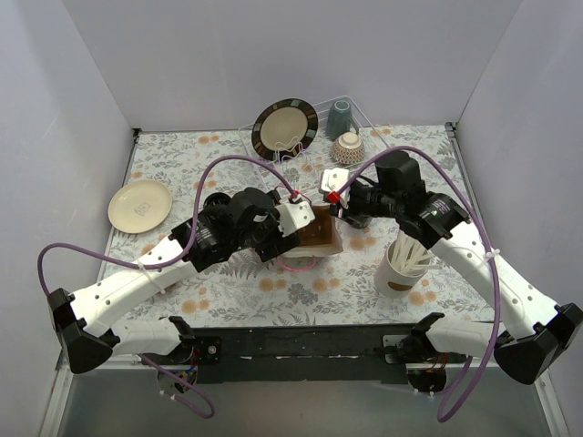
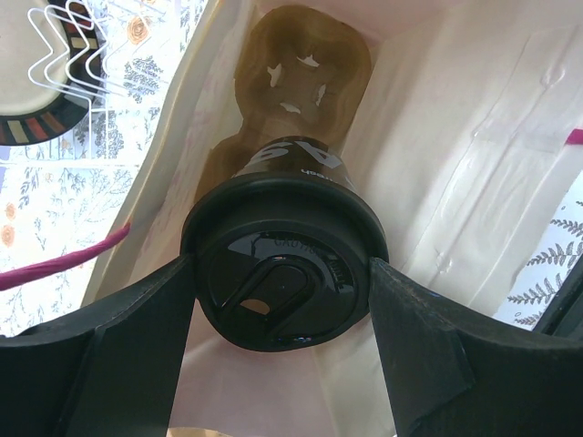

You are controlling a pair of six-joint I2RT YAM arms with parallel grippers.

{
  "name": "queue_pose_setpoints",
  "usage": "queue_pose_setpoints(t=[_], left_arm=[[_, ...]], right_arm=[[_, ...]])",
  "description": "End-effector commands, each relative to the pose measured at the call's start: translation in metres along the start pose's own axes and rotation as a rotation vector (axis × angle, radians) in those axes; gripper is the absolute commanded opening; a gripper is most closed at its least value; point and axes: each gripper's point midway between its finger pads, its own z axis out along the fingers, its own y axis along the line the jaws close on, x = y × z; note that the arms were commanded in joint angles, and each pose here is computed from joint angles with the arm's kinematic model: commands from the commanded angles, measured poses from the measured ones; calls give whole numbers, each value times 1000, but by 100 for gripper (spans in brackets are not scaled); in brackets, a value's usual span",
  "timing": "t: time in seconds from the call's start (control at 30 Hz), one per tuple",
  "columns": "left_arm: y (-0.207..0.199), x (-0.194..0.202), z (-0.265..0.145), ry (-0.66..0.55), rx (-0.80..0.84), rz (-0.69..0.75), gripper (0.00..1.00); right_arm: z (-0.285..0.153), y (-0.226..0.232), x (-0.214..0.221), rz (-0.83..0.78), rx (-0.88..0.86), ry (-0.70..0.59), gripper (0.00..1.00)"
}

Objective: Pack the takeout coffee

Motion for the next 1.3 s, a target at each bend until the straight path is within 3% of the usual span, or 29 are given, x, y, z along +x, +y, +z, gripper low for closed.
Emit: queue_pose_setpoints(t=[0.0,0.17,0.47,0.87,1.07,1.27], left_arm=[[3,-8,-9,-49,-11,21,0],[4,-12,-9,-53,-12,21,0],[3,-13,-7,-55,-7,31,0],[0,-2,-7,-43,-11,40,0],[0,1,-8,-40,-13,49,0],[-1,2,-7,-40,-5,59,0]], right_arm=[[-5,5,-11,-30,-29,-43,43],[-8,-11,-3,-33,65,1,37],[-5,-15,-2,-15,55,47,44],[5,-13,-22,-11,-5,32,43],[11,-8,-8,-11,-19,83,43],[14,-1,5,3,-30,103,31]])
